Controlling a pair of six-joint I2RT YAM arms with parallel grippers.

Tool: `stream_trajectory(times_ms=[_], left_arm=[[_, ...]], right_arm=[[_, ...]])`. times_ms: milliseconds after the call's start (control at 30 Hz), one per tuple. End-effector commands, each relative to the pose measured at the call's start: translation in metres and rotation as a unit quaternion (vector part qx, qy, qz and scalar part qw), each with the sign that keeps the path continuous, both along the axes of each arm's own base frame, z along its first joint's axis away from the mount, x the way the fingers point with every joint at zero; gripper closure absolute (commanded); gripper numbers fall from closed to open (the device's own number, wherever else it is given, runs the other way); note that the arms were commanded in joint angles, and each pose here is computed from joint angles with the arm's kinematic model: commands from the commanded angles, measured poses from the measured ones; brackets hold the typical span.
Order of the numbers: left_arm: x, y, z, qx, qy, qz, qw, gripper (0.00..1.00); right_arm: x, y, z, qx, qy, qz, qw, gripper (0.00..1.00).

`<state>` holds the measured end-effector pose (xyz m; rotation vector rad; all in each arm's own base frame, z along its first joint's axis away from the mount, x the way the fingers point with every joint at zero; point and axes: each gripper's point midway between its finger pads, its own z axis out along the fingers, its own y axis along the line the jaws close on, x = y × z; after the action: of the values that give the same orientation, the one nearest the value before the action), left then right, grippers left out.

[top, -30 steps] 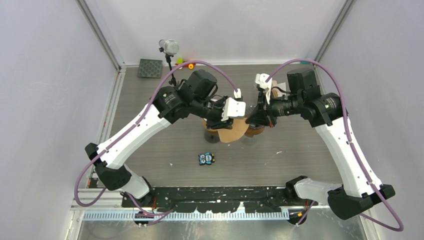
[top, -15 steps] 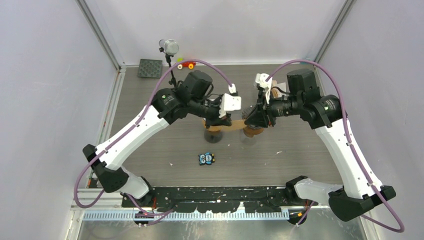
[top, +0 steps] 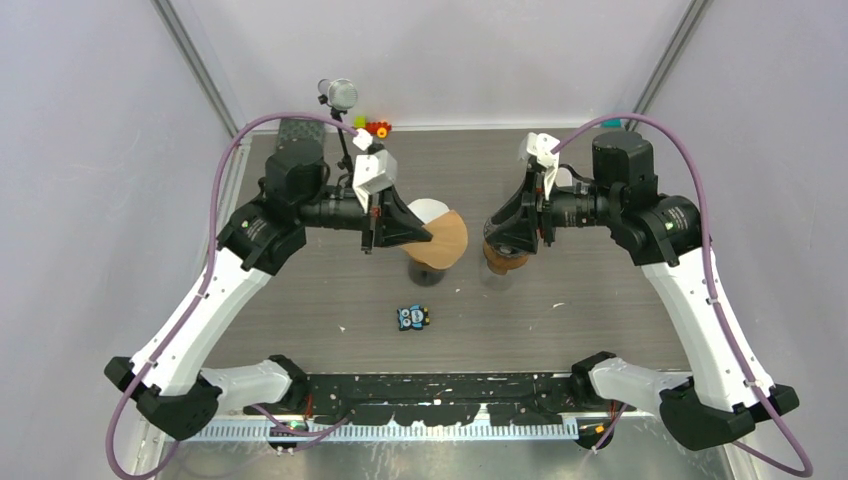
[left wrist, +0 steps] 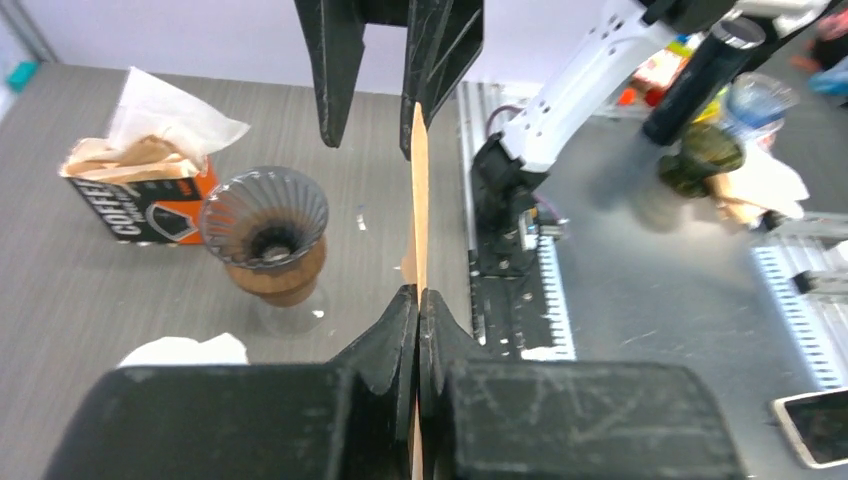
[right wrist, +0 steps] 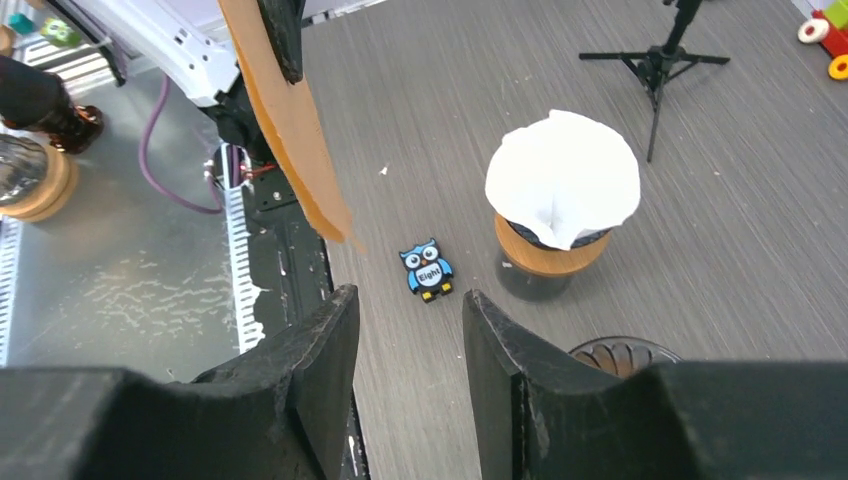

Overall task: Place the coffee filter in the dripper
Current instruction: Place the coffee filter in the coffee dripper.

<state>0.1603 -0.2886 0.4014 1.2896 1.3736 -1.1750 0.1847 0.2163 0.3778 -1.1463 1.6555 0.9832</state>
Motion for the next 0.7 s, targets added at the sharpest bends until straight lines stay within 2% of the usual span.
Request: stream_trajectory(times_ms=[0,133,367,667], left_arm=[[-0.021,0.000,0.033,-0.070,0.069,-0.056,0.994,1.00],[-0.015,-0.002,0.039,-0.097,0.097,-0.062,0.989,1.00],[0.003,-0.005,0.038,-0.122,0.126,-0.055,0.983,1.00],[0.016,-0.006,0.029,-0.121,0.137,-0.039,0.982,1.00]], right_arm=[[-0.014,0.009,0.019,0.041,-0.018,0.048,0.998,0.53],[-0.022,0.013,0.011,0.055,-0.004,0.077,0.996,0.55],[-0.016,0.018,-0.007,0.061,0.025,0.074,0.995,0.65],[-0.013,0.022,-0.010,0.068,0.039,0.077,0.994,0.68]])
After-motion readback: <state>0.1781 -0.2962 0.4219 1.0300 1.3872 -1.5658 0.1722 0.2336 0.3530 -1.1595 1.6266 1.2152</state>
